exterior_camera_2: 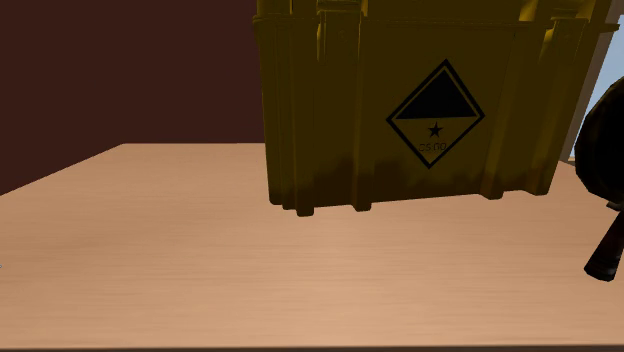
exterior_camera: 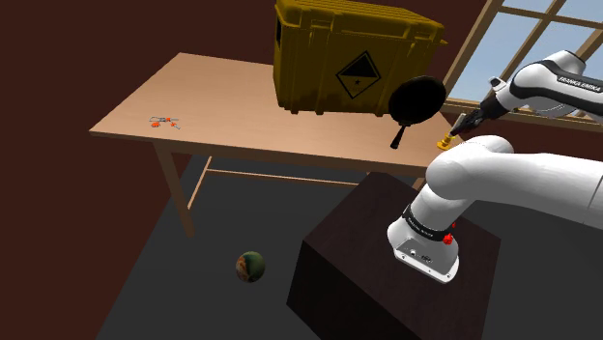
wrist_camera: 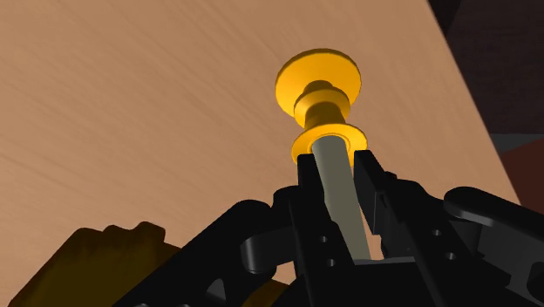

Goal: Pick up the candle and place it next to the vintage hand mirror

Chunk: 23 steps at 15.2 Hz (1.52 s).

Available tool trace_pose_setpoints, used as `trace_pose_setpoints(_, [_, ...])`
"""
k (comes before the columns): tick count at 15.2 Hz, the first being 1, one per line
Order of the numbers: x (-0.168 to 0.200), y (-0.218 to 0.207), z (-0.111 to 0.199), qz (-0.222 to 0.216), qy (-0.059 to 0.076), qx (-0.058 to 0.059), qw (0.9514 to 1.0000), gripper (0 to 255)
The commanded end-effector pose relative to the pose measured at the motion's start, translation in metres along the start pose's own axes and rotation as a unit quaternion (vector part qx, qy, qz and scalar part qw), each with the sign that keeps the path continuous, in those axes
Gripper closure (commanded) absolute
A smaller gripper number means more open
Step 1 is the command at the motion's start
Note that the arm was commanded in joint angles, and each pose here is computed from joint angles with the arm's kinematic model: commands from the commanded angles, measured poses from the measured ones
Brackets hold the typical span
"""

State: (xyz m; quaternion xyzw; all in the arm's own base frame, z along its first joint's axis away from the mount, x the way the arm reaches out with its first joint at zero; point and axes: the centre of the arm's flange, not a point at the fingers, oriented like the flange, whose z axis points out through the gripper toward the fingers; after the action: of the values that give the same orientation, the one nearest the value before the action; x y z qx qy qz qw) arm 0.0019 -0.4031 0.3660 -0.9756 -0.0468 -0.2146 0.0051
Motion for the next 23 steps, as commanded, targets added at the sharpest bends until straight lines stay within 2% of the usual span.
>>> trace_pose_setpoints(1, [-0.005, 0.0, 0.009, 0.0, 0.0, 0.0, 1.0, 255])
trace_pose_setpoints(6, [-0.016, 0.0, 0.033, 0.0, 0.0, 0.0, 1.0, 255])
trace_pose_setpoints(13, [-0.016, 0.0, 0.033, 0.0, 0.0, 0.0, 1.0, 255])
trace_pose_setpoints(14, [-0.016, 0.0, 0.033, 0.0, 0.0, 0.0, 1.0, 0])
trace_pose_setpoints(19, [-0.016, 0.0, 0.033, 0.0, 0.0, 0.0, 1.0, 0])
trace_pose_setpoints(23, [-0.016, 0.0, -0.017, 0.0, 0.0, 0.0, 1.0, 0])
